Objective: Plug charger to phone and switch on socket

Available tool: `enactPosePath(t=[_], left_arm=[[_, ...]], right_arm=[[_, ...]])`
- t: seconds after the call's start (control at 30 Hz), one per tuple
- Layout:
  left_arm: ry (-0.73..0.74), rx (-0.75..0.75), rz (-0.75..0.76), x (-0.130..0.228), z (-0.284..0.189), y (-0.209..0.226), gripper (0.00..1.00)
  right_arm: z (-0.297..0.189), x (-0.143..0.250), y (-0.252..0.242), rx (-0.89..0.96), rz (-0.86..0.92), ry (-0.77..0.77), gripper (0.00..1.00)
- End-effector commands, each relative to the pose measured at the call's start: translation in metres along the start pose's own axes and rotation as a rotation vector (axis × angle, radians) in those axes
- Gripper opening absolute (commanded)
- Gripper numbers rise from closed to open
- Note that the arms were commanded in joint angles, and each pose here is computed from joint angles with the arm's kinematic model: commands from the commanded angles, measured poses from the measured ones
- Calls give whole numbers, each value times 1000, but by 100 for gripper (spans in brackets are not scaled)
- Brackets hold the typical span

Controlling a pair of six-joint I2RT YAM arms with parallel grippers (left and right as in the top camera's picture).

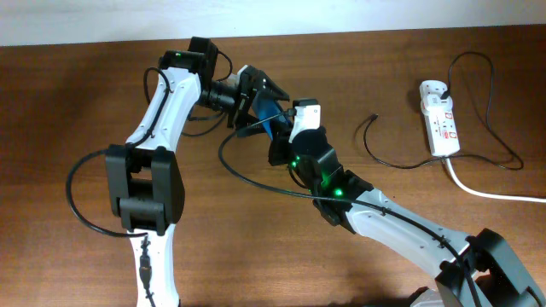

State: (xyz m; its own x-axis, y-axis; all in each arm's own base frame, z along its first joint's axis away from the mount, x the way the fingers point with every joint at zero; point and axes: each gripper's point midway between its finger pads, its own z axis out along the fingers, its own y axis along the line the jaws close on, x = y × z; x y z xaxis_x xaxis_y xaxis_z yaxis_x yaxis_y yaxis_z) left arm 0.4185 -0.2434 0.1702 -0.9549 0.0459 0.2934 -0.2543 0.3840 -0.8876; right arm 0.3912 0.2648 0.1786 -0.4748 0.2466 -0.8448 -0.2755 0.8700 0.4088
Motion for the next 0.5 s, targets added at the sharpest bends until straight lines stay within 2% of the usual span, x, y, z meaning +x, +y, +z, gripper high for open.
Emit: enactPosePath(t=[0.0,0.07,0.2,0.3,0.47], left_arm=[[-62,-102,11,-13,-6,15,99],[-88,-114,19,-18,-14,15,99],[-173,-141,98,-23,-51,5,99],[-220,-177,306,6,-93,-19,99],[-325,-353,456,84,-158,-43,97]], right_arm=[[-1,-1,17,-64,-3,7,10],[0,-4,11,-39,2,-7,9],[4,-17,-25,25,171,-18,6],[5,-21,-46,-23,249,48,4],[0,-16,-55,-138,375,169,4]])
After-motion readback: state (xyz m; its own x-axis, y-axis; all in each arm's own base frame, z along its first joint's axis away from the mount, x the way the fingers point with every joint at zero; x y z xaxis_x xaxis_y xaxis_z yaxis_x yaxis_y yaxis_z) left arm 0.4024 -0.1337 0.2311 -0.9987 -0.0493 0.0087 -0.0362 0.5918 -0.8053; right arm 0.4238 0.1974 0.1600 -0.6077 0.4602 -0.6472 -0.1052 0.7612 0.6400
